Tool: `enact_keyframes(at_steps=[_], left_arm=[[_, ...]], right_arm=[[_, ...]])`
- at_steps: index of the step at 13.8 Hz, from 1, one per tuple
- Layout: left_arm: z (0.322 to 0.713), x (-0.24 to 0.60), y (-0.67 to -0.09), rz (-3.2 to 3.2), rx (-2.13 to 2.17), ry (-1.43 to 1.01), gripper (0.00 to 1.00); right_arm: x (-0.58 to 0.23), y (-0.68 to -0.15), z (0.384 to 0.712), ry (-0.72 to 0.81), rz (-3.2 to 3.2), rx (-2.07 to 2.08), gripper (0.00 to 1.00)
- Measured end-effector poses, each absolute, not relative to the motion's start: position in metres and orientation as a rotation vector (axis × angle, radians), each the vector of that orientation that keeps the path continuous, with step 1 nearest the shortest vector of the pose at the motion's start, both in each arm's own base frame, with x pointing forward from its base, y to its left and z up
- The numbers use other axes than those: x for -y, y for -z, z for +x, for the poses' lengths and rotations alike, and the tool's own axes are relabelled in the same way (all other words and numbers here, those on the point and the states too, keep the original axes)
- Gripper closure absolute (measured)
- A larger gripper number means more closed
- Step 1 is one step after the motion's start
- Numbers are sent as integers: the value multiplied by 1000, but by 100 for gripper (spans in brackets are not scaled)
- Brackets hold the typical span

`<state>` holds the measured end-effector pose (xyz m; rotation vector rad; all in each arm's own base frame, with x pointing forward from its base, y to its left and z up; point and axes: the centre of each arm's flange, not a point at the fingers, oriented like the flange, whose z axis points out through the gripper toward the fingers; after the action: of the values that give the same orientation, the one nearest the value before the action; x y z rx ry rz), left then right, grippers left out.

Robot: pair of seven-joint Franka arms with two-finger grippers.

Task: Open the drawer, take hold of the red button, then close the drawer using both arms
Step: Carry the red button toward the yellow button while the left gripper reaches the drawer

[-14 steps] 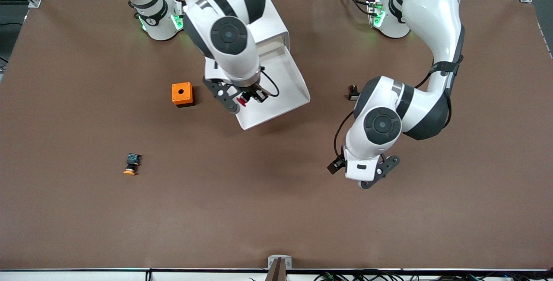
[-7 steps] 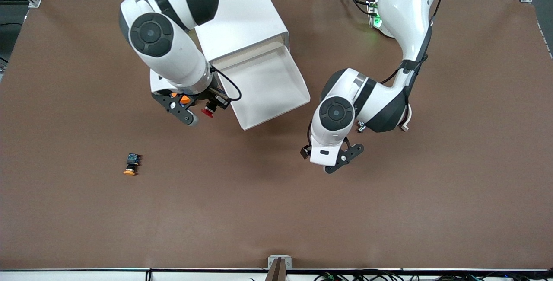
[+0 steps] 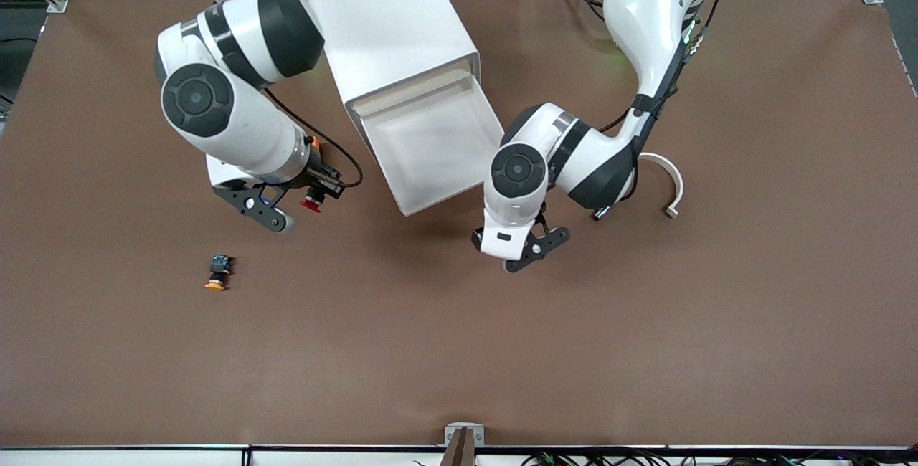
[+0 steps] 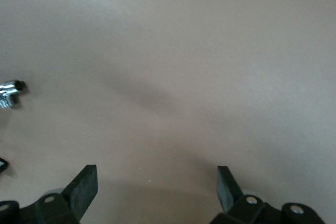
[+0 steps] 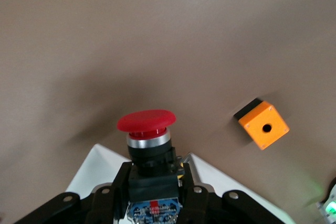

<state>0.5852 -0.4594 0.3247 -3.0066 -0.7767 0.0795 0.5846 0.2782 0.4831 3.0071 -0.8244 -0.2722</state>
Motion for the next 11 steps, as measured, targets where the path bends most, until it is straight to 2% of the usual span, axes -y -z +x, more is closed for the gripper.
enact_keyframes(at_steps=[11], left_arm=[[527, 527, -317, -3038, 733, -136, 0]], right_arm=[[-174, -398, 620, 159, 3125, 516, 59]])
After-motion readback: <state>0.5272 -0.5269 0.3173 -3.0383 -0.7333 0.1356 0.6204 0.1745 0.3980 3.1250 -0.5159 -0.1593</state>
